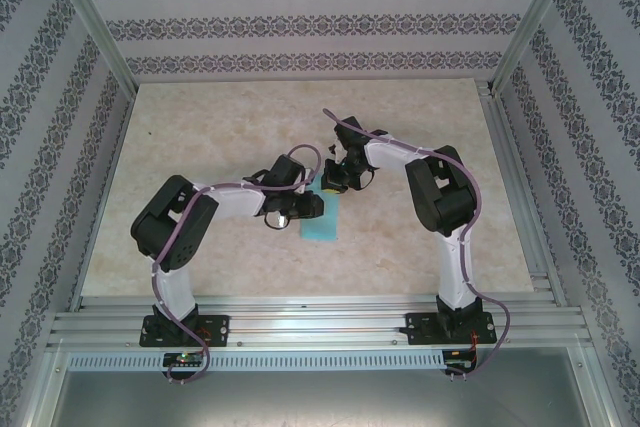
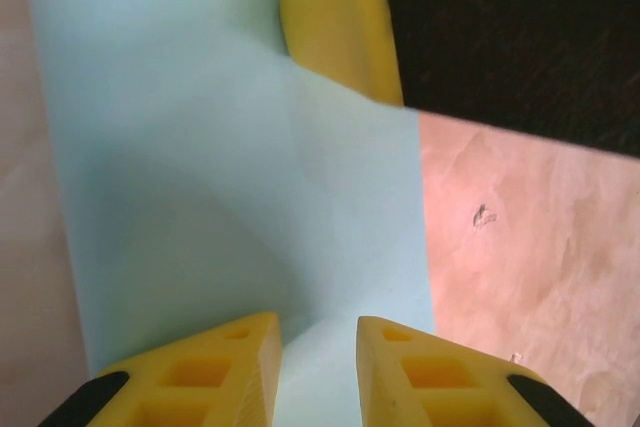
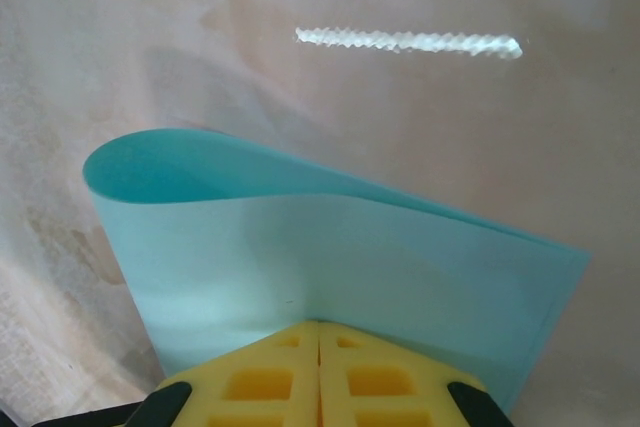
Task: Fold a paper plane with a square sheet of paper (fold left side to right side)
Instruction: First fold in half a square sheet of paper at the center of the table.
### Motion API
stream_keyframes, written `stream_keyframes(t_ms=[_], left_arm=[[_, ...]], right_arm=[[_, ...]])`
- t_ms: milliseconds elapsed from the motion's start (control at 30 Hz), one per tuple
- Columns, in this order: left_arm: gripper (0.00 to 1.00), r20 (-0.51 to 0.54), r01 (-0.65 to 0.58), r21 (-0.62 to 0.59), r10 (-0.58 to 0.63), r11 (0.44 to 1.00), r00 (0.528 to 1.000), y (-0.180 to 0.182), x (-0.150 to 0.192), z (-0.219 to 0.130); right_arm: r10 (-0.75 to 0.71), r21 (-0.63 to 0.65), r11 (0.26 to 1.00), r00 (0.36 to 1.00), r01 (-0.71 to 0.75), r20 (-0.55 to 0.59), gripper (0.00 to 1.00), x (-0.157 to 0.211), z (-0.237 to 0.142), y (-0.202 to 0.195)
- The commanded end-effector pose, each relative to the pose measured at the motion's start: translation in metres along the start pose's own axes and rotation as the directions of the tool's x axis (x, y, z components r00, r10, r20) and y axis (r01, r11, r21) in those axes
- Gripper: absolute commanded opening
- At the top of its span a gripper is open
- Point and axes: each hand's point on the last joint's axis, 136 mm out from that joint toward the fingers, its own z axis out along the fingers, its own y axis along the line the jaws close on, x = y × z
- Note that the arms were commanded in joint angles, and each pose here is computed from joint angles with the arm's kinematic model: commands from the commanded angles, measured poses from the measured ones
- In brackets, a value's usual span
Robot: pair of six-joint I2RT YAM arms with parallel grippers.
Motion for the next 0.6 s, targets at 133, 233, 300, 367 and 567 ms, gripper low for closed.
stream_keyframes(t_ms=[133, 233, 300, 367, 567], left_arm=[[0.28, -0.150, 0.027, -0.015, -0.029, 1.000, 0.988, 0.016, 0.057, -0.006], [0.27, -0.153, 0.030, -0.008, -0.031, 1.000, 0.988, 0.016, 0.062, -0.009], [0.28, -0.153, 0.030, -0.001, -0.030, 1.000, 0.988, 0.015, 0.066, -0.011], [0.28, -0.159, 0.031, 0.004, -0.030, 1.000, 0.987, 0.016, 0.072, -0.013], [0.28, -0.183, 0.024, 0.029, -0.018, 0.999, 0.983, 0.013, 0.091, -0.015]], right_arm=[[0.036, 0.167, 0.986, 0.999, -0.029, -0.036, 0.08, 0.009, 0.020, -0.044], [0.035, 0.170, 0.985, 0.999, -0.029, -0.038, 0.07, 0.008, 0.020, -0.045], [0.035, 0.171, 0.985, 0.999, -0.028, -0.039, 0.08, 0.008, 0.020, -0.045], [0.035, 0.169, 0.985, 0.999, -0.028, -0.039, 0.08, 0.008, 0.020, -0.044], [0.032, 0.168, 0.985, 0.999, -0.024, -0.044, 0.07, 0.007, 0.020, -0.043]])
